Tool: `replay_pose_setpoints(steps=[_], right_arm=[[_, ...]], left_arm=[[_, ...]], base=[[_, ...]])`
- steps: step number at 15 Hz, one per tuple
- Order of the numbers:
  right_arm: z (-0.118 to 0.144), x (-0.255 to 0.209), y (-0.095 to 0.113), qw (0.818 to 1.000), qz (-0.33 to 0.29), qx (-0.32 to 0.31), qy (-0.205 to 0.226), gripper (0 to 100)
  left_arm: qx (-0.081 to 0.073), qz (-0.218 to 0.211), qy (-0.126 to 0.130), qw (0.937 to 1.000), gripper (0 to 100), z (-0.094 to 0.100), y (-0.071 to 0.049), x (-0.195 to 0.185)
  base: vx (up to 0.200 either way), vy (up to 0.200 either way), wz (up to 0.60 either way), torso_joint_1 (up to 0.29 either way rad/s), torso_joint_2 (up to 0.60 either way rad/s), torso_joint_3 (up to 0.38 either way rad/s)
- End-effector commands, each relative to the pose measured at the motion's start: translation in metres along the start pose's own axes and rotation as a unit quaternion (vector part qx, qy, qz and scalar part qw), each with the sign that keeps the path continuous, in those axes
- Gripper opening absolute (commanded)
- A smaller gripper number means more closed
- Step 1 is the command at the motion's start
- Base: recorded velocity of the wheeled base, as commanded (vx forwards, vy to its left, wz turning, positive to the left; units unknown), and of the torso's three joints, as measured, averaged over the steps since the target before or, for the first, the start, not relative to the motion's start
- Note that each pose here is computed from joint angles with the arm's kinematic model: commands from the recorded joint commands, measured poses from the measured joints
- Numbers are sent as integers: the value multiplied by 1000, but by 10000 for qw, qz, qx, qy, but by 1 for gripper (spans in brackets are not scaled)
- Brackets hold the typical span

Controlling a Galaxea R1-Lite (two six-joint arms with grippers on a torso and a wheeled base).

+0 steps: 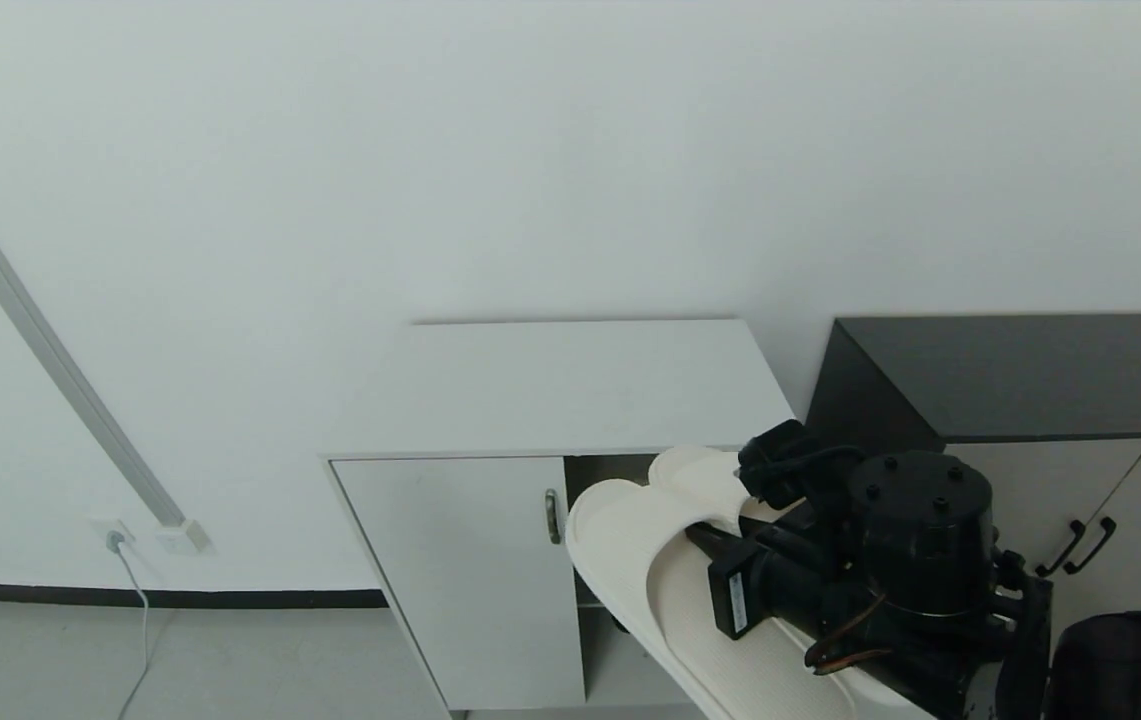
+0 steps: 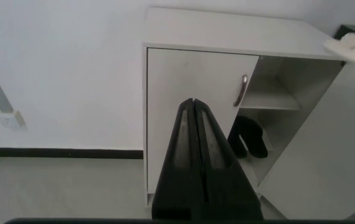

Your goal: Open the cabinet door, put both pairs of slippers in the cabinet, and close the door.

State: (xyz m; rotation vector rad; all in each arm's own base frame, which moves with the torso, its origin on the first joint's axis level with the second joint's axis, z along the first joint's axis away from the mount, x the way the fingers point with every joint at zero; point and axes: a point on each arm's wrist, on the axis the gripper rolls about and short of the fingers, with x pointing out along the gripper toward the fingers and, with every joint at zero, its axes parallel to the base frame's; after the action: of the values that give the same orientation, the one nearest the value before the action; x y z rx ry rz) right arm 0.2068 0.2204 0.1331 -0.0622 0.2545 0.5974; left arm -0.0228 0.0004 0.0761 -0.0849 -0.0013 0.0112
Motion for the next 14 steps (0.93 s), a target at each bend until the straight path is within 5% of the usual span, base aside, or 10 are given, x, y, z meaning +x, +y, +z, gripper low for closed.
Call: replay_pose_setpoints(steps=[1, 8, 14], right_arm=[[-7, 2, -1, 9998, -32, -130, 131, 0], [-10, 1, -2, 9997, -35, -149, 192, 0], [-12, 1, -2, 9996, -53, -138, 221, 0]], left_arm=[[3, 12, -4, 10000, 0, 0, 0, 0], [-5, 12, -4, 10000, 0, 0, 0, 0], [-13, 12, -4, 10000, 0, 0, 0, 0]], base=[[0, 0, 0, 0, 0, 0], [0, 0, 0, 0, 0, 0], [0, 0, 0, -155, 347, 192]])
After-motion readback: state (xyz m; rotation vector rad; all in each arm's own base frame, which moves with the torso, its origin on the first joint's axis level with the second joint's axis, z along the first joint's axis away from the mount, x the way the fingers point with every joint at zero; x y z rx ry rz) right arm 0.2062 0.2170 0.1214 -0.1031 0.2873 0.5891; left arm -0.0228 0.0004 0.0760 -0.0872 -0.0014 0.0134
